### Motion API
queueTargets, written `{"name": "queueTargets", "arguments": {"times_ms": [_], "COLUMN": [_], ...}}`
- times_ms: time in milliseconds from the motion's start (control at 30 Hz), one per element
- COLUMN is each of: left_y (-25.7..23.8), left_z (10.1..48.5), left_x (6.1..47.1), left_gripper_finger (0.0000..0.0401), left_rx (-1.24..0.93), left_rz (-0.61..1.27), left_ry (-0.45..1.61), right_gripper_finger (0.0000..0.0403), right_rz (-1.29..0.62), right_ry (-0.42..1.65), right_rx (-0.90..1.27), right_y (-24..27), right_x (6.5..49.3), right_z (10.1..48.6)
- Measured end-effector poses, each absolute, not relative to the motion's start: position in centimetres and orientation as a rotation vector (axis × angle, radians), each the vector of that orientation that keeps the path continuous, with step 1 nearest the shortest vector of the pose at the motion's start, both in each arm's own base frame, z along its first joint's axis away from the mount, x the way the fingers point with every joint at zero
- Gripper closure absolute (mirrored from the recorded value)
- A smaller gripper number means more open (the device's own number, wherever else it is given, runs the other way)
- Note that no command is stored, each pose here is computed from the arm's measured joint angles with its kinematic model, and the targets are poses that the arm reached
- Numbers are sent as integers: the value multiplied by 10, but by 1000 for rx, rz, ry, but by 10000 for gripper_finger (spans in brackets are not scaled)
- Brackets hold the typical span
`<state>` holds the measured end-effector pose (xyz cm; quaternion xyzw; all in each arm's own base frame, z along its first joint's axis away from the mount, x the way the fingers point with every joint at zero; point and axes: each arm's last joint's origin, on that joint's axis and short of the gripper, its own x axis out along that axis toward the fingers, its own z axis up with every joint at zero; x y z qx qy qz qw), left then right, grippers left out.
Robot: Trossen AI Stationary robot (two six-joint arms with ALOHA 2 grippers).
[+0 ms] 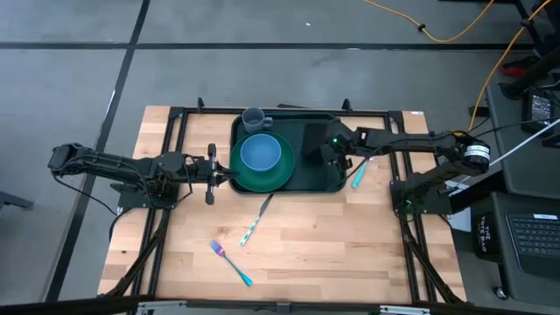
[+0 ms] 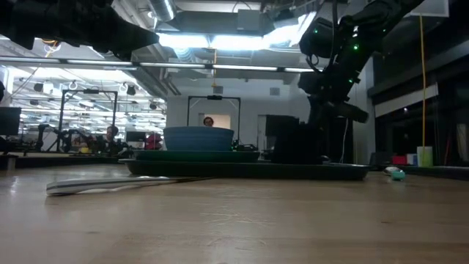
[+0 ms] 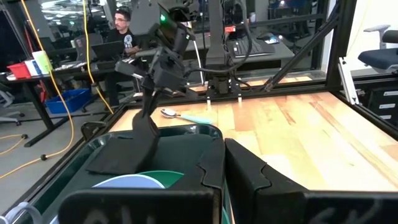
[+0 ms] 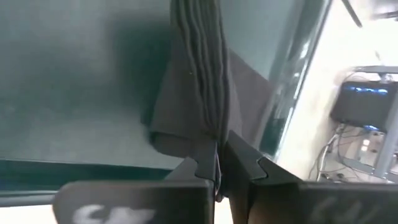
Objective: Set up tray
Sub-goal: Put the napkin on the tray
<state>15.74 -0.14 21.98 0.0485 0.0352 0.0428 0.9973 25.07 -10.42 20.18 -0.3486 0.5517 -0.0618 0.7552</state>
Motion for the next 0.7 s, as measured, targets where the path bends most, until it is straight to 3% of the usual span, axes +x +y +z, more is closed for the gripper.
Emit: {"name": "queueTargets", "arguments": {"times_ms": [600,700], "left_y": [-1,-1], "left_z": [220,220], "left_x": [157,157], "left_gripper_finger": [395,395], "left_rx": [97,97], "left_rz": [85,85], "left_ry": [70,70], "right_gripper_finger": [388,370], "right_rz": [-145,-172], "right_ry": [1203,1196], "right_rx": [-545,-506], "right_y": [-88,-89], "right_x": [250,250], "right_z": [197,197]}}
